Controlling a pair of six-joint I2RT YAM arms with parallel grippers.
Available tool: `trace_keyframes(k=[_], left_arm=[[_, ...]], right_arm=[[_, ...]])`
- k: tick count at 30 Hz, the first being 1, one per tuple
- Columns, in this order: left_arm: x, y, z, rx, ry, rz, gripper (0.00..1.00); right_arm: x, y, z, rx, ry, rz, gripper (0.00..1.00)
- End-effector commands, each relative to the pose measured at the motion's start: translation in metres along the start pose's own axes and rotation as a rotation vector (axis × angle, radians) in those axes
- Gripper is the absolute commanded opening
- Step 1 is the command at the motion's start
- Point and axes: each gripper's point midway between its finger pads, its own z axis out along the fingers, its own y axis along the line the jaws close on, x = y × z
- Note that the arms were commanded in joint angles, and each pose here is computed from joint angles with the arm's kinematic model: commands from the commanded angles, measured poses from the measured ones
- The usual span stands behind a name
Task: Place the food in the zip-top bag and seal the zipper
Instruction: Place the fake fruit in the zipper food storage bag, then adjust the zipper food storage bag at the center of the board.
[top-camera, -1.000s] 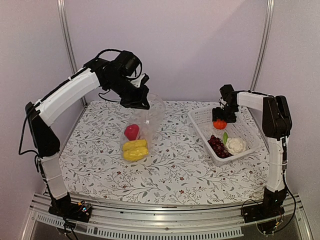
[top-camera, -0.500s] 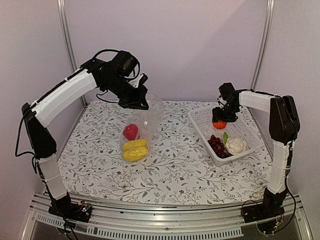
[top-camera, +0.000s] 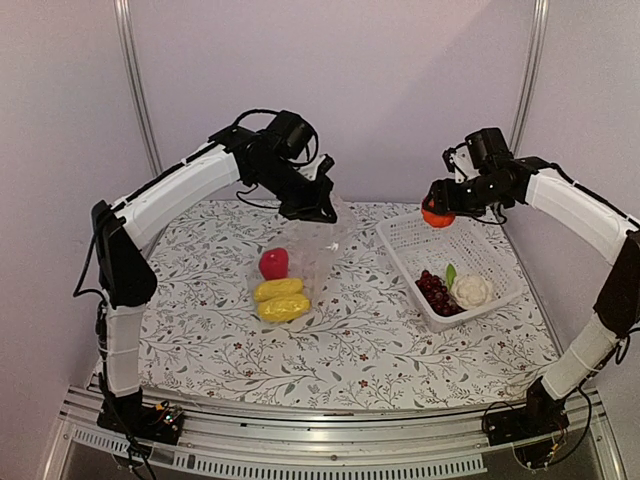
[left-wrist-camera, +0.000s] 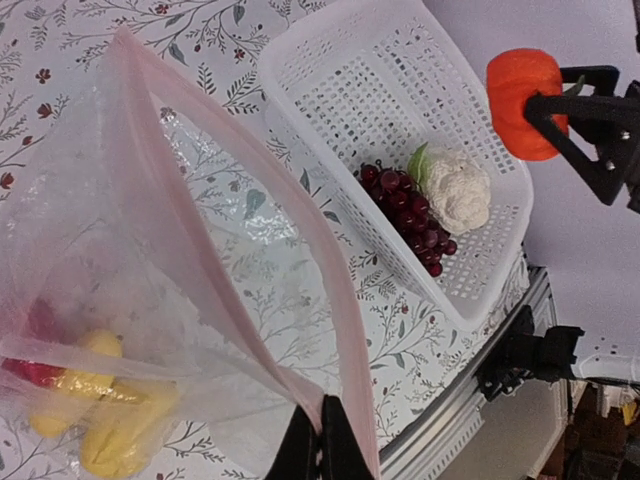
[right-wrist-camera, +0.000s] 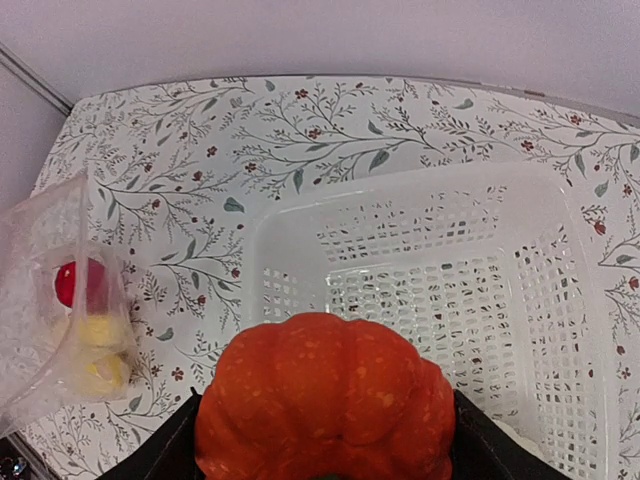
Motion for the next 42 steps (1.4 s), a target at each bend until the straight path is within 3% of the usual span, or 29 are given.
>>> trace_keyframes(k=[1, 7, 14, 26, 29, 30, 31, 33, 38, 42], left_arm=[[0.005, -0.021, -0.001, 0.048, 0.012, 0.031, 0.00], [0.010, -0.018, -0.005, 0.029, 0.015, 0.039, 0.00], [0.010, -0.018, -0.024, 0.001, -0.022, 0.057, 0.00], [0.017, -0.040, -0.058, 0.012, -0.066, 0.099, 0.00], [0.018, -0.039, -0.063, 0.005, -0.073, 0.095, 0.00], [0.019, -0.038, -0.062, 0.001, -0.070, 0.094, 0.00], [0.020, -0.037, -0.062, -0.003, -0.068, 0.092, 0.00], [0.022, -0.035, -0.063, -0.013, -0.066, 0.088, 0.00], [0.027, -0.027, -0.063, -0.043, -0.060, 0.078, 0.00], [0.031, -0.026, -0.060, -0.039, -0.049, 0.077, 0.00]], right_arm=[[-0.039, 0.049, -0.038, -0.152, -0.109, -0.019, 0.63], [-0.064, 0.110, -0.064, -0.319, -0.175, -0.068, 0.63], [-0.053, 0.171, -0.072, -0.516, -0.168, -0.078, 0.62], [-0.046, 0.222, -0.041, -0.618, -0.113, -0.064, 0.63], [-0.035, 0.231, -0.032, -0.625, -0.067, -0.075, 0.74], [-0.031, 0.233, -0.030, -0.620, -0.045, -0.079, 0.91], [-0.029, 0.233, -0.030, -0.605, -0.030, -0.082, 0.98], [-0.027, 0.226, -0.027, -0.556, -0.009, -0.083, 0.99], [-0.041, 0.190, -0.055, -0.378, -0.108, -0.075, 0.99], [-0.027, 0.161, -0.041, -0.226, -0.076, -0.055, 0.99]])
